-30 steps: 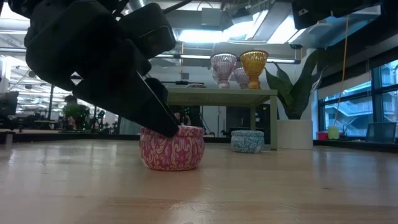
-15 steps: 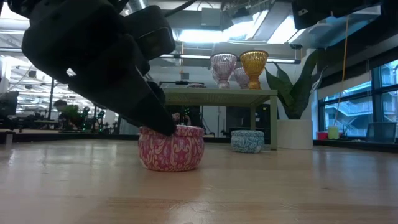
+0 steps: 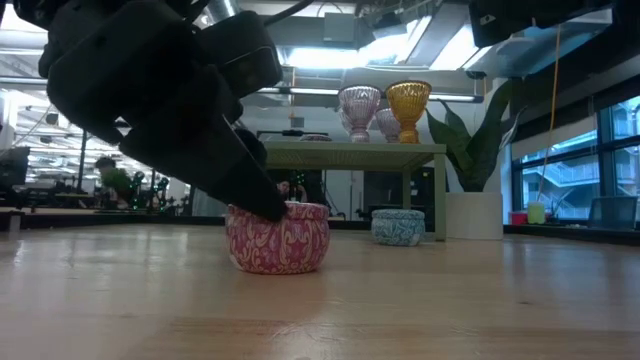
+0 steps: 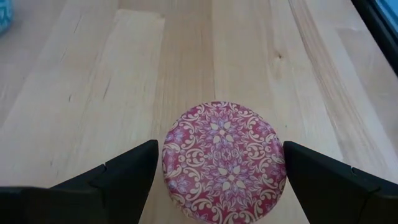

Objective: Pick & Place candle stick holders
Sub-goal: Put the red scented candle on the shelf

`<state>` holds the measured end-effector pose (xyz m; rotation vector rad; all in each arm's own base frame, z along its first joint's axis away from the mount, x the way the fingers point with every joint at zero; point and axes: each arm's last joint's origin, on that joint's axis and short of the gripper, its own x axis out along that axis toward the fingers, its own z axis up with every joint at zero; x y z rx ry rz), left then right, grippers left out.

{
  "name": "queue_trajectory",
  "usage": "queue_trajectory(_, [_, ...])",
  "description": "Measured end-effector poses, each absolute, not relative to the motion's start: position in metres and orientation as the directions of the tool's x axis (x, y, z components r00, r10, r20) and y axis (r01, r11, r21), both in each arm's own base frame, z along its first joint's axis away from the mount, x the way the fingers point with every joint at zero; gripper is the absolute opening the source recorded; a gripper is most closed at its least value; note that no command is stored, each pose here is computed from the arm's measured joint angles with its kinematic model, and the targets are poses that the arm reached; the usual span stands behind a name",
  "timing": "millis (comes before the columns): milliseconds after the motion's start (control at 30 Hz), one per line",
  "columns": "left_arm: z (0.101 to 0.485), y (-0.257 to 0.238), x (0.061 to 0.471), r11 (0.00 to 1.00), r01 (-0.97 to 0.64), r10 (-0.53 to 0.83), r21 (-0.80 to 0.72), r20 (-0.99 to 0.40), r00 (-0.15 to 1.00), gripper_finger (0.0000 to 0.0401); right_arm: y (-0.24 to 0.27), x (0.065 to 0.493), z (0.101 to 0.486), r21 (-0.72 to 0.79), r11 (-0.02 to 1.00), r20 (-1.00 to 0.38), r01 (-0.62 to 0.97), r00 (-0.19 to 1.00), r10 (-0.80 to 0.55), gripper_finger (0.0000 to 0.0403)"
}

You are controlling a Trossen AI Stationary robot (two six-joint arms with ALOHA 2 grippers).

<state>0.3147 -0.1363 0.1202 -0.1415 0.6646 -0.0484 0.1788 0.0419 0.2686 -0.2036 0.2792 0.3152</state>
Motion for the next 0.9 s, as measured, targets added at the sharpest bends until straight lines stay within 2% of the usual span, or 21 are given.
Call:
queue_trajectory(167, [0.1193,-0.1375,0.3134,0.996,0.056,-0.090,-0.074,-0.619,0.780,0.0338,0.0419,0.1789,0.2686,-0.153,0.931,-0.301,-0.332,0.913,0.276,0.0007])
queue_trajectory(500, [0.1133,-0.1380,0.3141,0.996,0.072,-0.084,-0.045,-0.628,0.774,0.0337,0.0419,0.1789,0.2686,-0.153,0.931,-0.301,-0.332,0.913,0.276,0.0007])
queue_trajectory(900, [0.1137,-0.1321,0.3182,0.997,0.069,-0.072,-0.029,-0.614,0.786,0.0303,0.0419,0.1789,0.2686,-0.153,0.931,-0.301,-0.332,0.913,0.276,0.0007])
